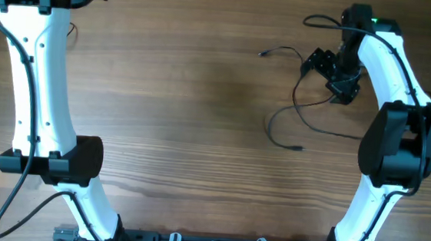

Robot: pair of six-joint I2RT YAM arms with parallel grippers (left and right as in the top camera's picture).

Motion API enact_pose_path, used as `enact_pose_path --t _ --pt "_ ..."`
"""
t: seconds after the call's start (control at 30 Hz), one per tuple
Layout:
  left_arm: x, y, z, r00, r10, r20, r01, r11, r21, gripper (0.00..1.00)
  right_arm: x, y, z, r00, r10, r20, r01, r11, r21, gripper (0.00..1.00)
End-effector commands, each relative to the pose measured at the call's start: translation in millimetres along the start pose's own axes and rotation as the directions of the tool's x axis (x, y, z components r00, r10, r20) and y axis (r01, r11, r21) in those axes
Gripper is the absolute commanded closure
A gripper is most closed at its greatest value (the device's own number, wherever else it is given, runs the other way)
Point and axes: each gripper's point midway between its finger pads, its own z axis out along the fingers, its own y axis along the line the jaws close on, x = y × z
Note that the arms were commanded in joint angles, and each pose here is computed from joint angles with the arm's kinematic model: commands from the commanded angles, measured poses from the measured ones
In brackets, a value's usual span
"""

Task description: Untangle cables

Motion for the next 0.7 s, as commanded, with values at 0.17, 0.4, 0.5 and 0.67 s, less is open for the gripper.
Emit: enact_pose_path --t 0.17,0.4,0.5,0.67 --pt "1 4 3 1.0 0.019 -0.006 -0.019 1.0 -0.022 0.96 10 -8 49 0.998 0.051 -0.037 -0.052 0.999 -0.016 0.36" --pt "1 4 3 1.0 0.019 -0.006 -0.019 1.0 -0.022 0.96 -18 61 -83 0.982 -0.104 0.158 0.146 0.949 -0.278 0.95" --pt "1 4 3 1.0 0.019 -0.006 -0.019 1.0 -0.022 0.96 -19 95 -275 0.807 -0.139 0.574 0.413 0.828 -0.38 0.96" --pt "2 3 3 1.0 0.019 -0.01 -0.019 1.0 -0.016 0.96 80 75 -574 0.252 0.277 0.927 0.754 0.545 -0.368 0.96"
